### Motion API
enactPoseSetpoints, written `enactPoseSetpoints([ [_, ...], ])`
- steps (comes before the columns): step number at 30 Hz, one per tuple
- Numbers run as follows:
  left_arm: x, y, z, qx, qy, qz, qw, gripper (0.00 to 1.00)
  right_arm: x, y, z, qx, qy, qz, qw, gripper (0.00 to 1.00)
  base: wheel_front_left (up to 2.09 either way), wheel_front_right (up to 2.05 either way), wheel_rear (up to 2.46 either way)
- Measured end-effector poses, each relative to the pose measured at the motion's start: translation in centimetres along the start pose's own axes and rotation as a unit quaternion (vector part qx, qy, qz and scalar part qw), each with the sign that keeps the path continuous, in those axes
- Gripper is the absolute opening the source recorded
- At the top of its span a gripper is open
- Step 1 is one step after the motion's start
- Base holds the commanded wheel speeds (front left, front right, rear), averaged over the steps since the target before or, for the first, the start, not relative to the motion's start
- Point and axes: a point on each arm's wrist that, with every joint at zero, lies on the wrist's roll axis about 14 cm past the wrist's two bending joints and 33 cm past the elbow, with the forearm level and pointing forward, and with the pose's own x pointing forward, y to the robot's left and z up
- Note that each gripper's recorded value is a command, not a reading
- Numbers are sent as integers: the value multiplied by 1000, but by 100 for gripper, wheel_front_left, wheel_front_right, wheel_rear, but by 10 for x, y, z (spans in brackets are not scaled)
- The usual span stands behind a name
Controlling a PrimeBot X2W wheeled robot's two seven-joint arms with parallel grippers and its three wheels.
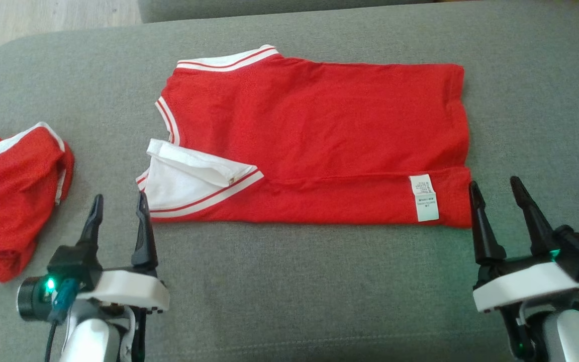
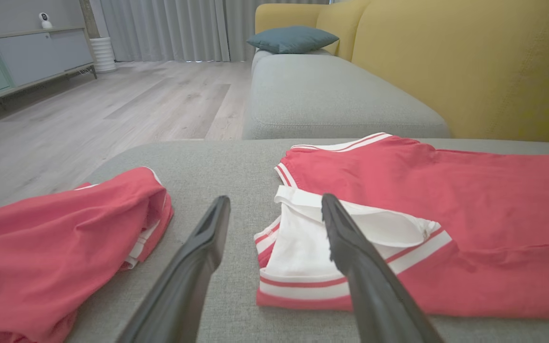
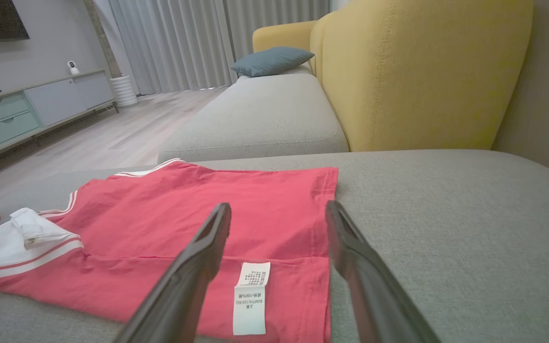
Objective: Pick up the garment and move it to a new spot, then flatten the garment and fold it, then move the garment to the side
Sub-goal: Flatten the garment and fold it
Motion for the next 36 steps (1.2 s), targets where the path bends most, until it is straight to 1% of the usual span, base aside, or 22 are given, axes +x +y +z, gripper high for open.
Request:
enactPoseSetpoints([
  [5, 0, -9, -13, 2, 29, -22, 999, 100, 0, -6, -7, 1, 16, -9, 1000, 100, 0, 0, 0],
  [10, 13, -15, -37, -6, 90, -41, 995, 100, -1, -13, -39, 7, 79, -20, 997, 100, 0, 0, 0],
  [15, 29, -13, -67, -12, 159, -49, 986, 100, -2, -20, -74, 22, 143, -29, 989, 100, 0, 0, 0],
  [21, 40, -9, -104, -29, 249, -46, 967, 100, 14, -27, -95, 27, 189, -34, 981, 100, 0, 0, 0],
  [28, 54, -15, -109, -47, 277, -67, 957, 100, 15, -25, -122, 49, 247, -31, 967, 100, 0, 0, 0],
  [29, 53, -15, -110, -46, 281, -69, 956, 87, 17, -24, -122, 50, 251, -29, 966, 66, 0, 0, 0],
  [30, 54, -14, -111, -45, 282, -71, 956, 44, 19, -24, -122, 51, 255, -27, 965, 42, 0, 0, 0],
  [31, 54, -15, -111, -44, 285, -76, 955, 0, 21, -23, -122, 51, 258, -25, 964, 0, 0, 0, 0],
  [36, 56, -20, -108, -44, 281, -86, 955, 0, 26, -21, -121, 56, 262, -20, 963, 0, 0, 0, 0],
])
